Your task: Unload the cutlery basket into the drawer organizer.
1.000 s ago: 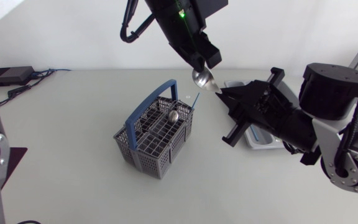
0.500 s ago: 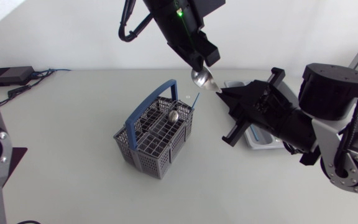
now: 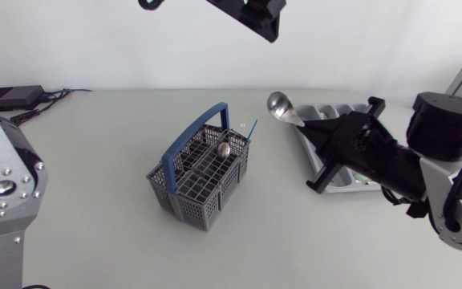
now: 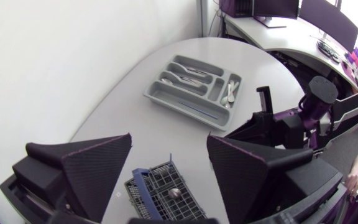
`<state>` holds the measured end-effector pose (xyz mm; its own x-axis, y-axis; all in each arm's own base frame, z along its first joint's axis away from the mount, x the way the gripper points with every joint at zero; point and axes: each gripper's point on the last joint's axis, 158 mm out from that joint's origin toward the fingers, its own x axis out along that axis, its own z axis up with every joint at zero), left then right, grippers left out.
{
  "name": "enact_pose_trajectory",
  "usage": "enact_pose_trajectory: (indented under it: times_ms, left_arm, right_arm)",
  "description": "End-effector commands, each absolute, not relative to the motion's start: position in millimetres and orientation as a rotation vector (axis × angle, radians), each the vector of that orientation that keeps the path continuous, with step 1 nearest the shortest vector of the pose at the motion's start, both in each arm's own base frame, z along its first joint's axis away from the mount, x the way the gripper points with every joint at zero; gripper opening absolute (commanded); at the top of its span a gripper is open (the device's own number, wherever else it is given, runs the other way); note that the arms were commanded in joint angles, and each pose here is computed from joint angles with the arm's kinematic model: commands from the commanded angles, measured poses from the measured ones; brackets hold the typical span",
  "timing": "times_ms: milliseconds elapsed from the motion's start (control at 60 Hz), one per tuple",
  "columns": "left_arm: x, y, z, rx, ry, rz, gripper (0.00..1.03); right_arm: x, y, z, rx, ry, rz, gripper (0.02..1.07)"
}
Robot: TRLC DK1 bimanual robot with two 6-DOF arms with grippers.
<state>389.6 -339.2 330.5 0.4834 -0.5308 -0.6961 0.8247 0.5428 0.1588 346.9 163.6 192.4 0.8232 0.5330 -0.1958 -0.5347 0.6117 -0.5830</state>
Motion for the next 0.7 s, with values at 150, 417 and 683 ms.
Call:
enact_pose_trajectory:
  times_ms: [150,417,683]
  left_arm:
    - [420.4,-307.5,310.3,0.638,0.651,-0.799,0.99]
    - [419.4,-313.2,290.4,0.880,0.610,-0.891,0.99]
    - [411.8,-312.3,264.5,0.821,0.752,-0.870,0.96]
  right_arm:
    - [393.9,87.3,193.2,-0.541,0.104,0.470,0.08]
    - [471.8,25.8,181.4,-0.345,0.228,0.351,0.07]
    - [515.9,13.2,158.4,-0.245,0.309,0.334,0.08]
